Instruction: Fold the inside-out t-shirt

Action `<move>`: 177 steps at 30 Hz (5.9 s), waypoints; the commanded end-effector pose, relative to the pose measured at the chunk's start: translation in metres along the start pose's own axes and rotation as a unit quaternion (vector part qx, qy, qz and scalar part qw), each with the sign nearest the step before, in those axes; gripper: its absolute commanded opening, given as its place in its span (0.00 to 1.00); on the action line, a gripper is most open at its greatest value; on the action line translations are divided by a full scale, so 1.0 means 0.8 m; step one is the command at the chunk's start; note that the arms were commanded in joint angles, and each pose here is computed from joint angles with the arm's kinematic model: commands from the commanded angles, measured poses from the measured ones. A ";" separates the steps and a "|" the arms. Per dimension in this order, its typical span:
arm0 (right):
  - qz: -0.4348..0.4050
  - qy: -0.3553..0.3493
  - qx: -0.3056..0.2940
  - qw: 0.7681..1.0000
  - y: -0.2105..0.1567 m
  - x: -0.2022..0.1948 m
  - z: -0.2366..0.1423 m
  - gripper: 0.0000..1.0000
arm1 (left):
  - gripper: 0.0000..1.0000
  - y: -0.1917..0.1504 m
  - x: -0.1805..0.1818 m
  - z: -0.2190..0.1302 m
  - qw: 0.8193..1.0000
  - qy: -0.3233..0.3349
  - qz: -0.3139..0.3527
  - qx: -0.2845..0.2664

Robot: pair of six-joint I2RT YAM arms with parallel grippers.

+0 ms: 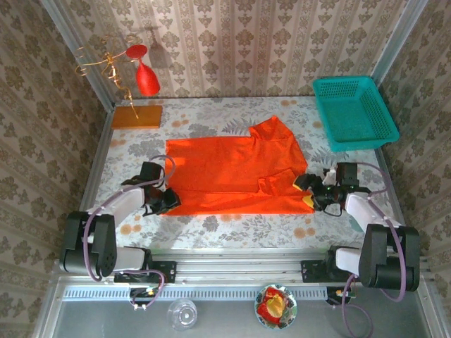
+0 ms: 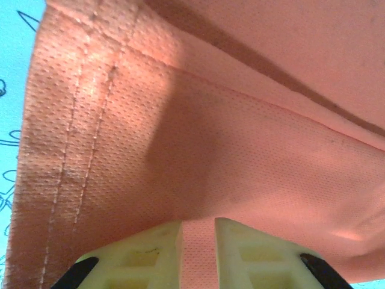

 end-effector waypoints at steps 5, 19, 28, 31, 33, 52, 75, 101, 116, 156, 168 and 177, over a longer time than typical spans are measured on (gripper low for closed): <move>0.065 -0.092 -0.022 0.993 -0.009 -0.055 0.005 0.78 | 0.22 -0.009 0.024 0.014 0.998 0.043 -0.041 0.024; 0.022 -0.076 -0.080 0.994 0.003 -0.001 -0.035 0.80 | 0.24 -0.006 -0.001 -0.019 0.999 -0.007 -0.037 -0.016; -0.041 -0.039 -0.006 0.998 0.027 0.051 0.021 0.79 | 0.22 0.048 -0.039 -0.026 0.999 -0.017 0.000 -0.030; -0.034 -0.036 0.019 0.999 0.038 0.048 0.046 0.78 | 0.20 0.058 -0.040 -0.014 1.000 -0.013 0.003 -0.027; -0.026 -0.044 0.028 0.998 0.042 0.041 0.059 0.78 | 0.20 0.062 -0.036 -0.005 1.000 -0.003 0.002 -0.023; 0.024 -0.149 0.036 0.988 -0.047 -0.041 0.026 0.79 | 0.20 -0.020 0.040 0.008 0.996 0.060 -0.060 0.009; -0.080 -0.117 -0.013 0.990 -0.003 0.036 -0.008 0.80 | 0.23 0.037 0.000 -0.064 0.994 0.040 0.004 -0.102; -0.171 -0.123 0.003 0.978 0.111 0.108 0.032 0.77 | 0.35 0.244 -0.029 0.007 0.991 0.008 0.123 -0.042; -0.142 -0.101 0.015 0.985 0.104 0.098 0.050 0.76 | 0.20 0.257 -0.029 0.004 0.993 -0.044 0.095 -0.059; -0.105 -0.158 0.077 0.979 0.070 0.034 0.095 0.74 | 0.29 0.278 -0.014 -0.013 0.986 0.050 0.109 -0.114; -0.114 -0.150 0.071 0.980 0.074 0.052 0.086 0.74 | 0.33 0.277 -0.037 0.018 0.978 0.085 0.175 -0.073; -0.117 -0.151 0.071 0.979 0.073 0.052 0.083 0.74 | 0.33 0.273 -0.030 0.022 0.977 0.100 0.174 -0.066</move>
Point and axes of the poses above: each hand's point on the last joint's axis, 136 mm out from that joint toward the fingers, its own z axis out along the fingers, its own x axis along the line the jaws close on, y = z × x, the point moved 3 cm from there along -z, back along the fingers, and after that the axes turned 3 degrees about -z, right-handed, at the moved point
